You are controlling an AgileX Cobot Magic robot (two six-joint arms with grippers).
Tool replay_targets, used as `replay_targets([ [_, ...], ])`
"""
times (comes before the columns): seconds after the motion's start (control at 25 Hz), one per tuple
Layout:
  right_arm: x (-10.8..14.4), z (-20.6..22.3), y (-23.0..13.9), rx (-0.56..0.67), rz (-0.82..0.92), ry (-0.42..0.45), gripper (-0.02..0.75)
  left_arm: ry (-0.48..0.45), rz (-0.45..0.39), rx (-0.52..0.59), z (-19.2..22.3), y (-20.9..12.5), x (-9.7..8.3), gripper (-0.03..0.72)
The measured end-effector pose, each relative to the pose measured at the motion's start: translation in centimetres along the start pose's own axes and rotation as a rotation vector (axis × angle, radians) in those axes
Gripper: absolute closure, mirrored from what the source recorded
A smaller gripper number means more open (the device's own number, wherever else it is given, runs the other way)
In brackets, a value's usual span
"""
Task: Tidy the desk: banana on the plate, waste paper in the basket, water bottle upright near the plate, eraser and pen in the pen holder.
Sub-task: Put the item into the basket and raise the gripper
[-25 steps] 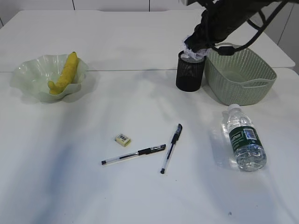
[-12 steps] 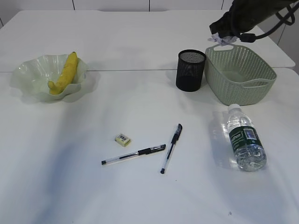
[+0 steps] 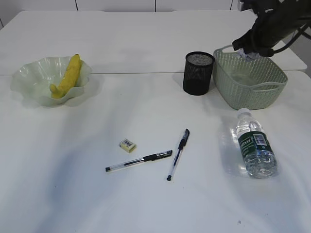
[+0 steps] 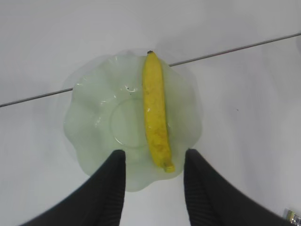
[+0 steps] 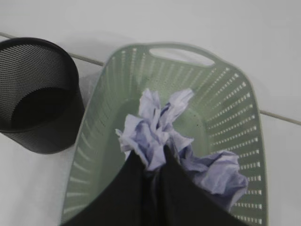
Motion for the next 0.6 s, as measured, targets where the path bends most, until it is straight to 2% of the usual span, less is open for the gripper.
replay_targets([
  [0.24,-0.3,1.3,-1.2,0.033,-0.022,-0.014,0.714,-0.006,-0.002,-0.002,0.0,0.0,-0.1,0.419],
  [0.36,-0.2,2.2,-2.0,0.053,-0.014,-0.013,0.673,-0.012,-0.004,-0.004,0.0,0.1,-0.2,0.423],
  [0.44,-0.2,2.6,-2.3,0.063,0.013,-0.013,0.597,-0.012,-0.004,-0.004,0.0,0.1,-0.2,0.424],
  [0.6,-0.2,2.7,-2.4,0.064,0.077,-0.015,0.379,-0.014,-0.005,-0.005,0.0,0.1,-0.3,0.424],
])
Point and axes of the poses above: a point on each arm's last joint axis where the gripper is mounted, z pointing out along that axis toward the gripper, x along the wrist's bending axis when the last joint is at zero, y = z × x, the point moved 10 cm from there along z, pointing out along that axis toward the gripper, and after that the axes turned 12 degrees about z, right-handed, at the moved point
